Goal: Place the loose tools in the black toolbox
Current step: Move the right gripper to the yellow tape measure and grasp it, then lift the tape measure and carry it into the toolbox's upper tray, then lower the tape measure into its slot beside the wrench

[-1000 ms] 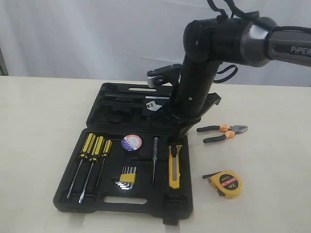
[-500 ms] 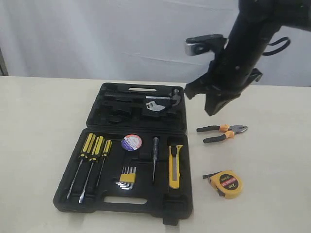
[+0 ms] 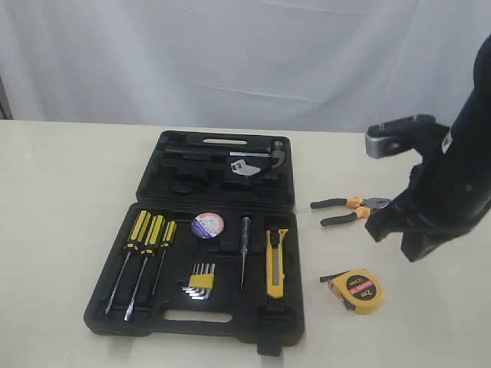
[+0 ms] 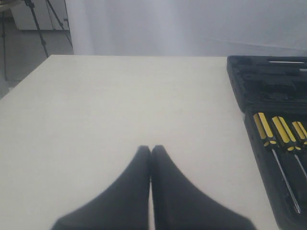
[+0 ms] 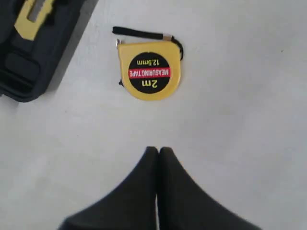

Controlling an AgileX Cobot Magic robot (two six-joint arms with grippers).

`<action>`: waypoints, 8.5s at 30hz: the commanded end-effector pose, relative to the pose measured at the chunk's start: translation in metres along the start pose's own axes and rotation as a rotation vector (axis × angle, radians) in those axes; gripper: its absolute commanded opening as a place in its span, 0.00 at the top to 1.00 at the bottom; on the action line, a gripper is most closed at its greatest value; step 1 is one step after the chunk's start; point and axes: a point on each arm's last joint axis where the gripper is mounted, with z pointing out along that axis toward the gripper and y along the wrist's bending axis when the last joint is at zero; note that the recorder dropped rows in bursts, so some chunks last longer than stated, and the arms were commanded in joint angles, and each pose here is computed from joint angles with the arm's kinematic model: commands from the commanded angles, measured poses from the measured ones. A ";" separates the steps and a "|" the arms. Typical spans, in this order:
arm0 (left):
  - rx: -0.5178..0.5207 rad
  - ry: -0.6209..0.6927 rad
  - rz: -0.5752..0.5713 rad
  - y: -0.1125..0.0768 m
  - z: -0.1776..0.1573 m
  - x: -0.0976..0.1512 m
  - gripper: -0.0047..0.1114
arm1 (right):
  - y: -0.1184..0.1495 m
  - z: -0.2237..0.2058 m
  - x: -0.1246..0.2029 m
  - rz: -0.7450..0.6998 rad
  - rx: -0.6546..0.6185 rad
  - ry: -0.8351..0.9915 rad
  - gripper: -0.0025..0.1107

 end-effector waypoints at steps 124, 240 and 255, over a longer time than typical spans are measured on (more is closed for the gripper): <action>0.007 -0.007 -0.011 -0.001 0.000 0.000 0.96 | 0.037 0.126 -0.235 0.385 -0.050 -0.198 0.98; 0.007 -0.007 -0.011 -0.001 0.000 0.000 0.96 | 0.051 0.128 -0.234 0.179 0.044 -0.208 0.98; 0.007 -0.007 -0.011 -0.001 0.000 0.000 0.96 | 0.051 0.081 -0.230 0.131 0.046 -0.232 0.98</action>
